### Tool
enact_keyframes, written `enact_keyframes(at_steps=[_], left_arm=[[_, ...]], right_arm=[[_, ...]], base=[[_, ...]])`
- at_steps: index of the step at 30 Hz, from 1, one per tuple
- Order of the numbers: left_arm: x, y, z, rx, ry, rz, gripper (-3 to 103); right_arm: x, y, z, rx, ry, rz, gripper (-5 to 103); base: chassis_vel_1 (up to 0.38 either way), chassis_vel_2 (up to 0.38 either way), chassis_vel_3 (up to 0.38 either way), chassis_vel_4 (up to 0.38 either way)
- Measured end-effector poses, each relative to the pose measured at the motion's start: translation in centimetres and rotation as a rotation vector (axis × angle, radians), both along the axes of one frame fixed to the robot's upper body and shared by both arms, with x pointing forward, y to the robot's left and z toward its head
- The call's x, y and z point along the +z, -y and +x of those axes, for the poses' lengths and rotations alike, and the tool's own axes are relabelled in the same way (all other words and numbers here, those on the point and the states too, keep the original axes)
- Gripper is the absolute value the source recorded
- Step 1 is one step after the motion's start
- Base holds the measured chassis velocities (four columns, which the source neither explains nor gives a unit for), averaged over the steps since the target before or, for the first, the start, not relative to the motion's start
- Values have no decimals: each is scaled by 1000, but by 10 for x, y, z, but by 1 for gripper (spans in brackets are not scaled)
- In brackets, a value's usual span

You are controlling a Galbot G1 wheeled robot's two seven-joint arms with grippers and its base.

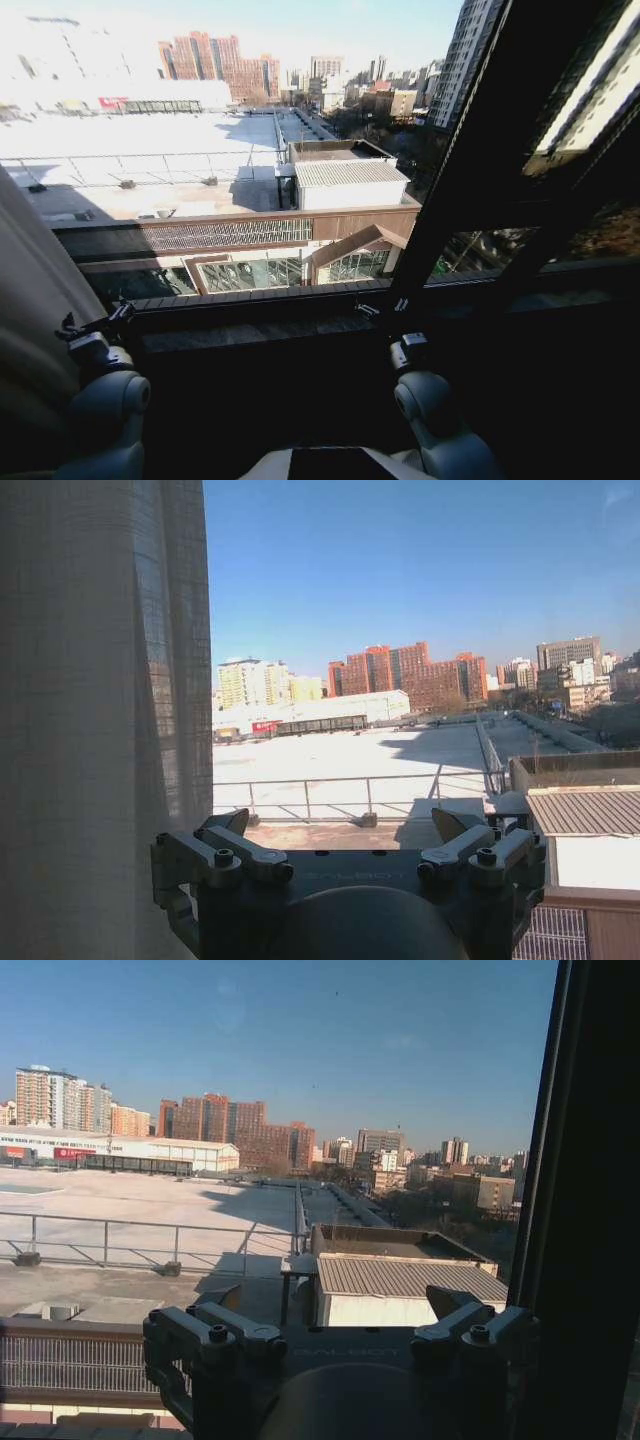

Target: Open the curtains by pulling them apart, changing their state from closed to fully open.

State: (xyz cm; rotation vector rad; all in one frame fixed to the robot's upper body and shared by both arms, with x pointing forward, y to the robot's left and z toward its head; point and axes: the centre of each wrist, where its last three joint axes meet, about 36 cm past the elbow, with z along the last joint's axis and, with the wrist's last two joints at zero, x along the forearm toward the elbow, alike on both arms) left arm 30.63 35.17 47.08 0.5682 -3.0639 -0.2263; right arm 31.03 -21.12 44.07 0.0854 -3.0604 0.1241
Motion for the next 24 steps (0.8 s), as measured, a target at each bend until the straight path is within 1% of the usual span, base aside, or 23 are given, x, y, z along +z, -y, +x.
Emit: enact_keyframes(at_steps=[1,2,3,4,5,7,13,18,24], left_arm=[[-3,-3,1,-57,6,-1,100],[-5,-6,1,-116,13,-17,100],[-6,-8,1,-162,19,-46,100],[-6,-8,1,-162,19,-46,100],[-7,-10,1,-191,23,-72,100],[-14,-13,1,-219,28,-94,100],[-21,-14,0,-233,23,-97,100],[-21,-16,1,-230,15,-78,100],[-25,-15,2,-231,7,-67,100]], right_arm=[[2,2,1,-4,1,2,100],[6,5,2,-10,-3,5,100],[10,6,3,-14,-10,13,100],[10,6,3,-14,-10,13,100],[14,8,5,-18,-15,21,100],[19,11,8,-25,-15,23,100],[23,12,13,-30,-12,21,100],[23,12,15,-32,-17,21,100],[24,11,16,-45,-46,15,100]], base=[[0,0,0,0],[0,0,0,0],[0,0,0,0],[0,0,0,0],[0,0,0,0],[0,0,0,0],[0,0,0,0],[-47,-41,65,53],[-139,-158,154,157]])
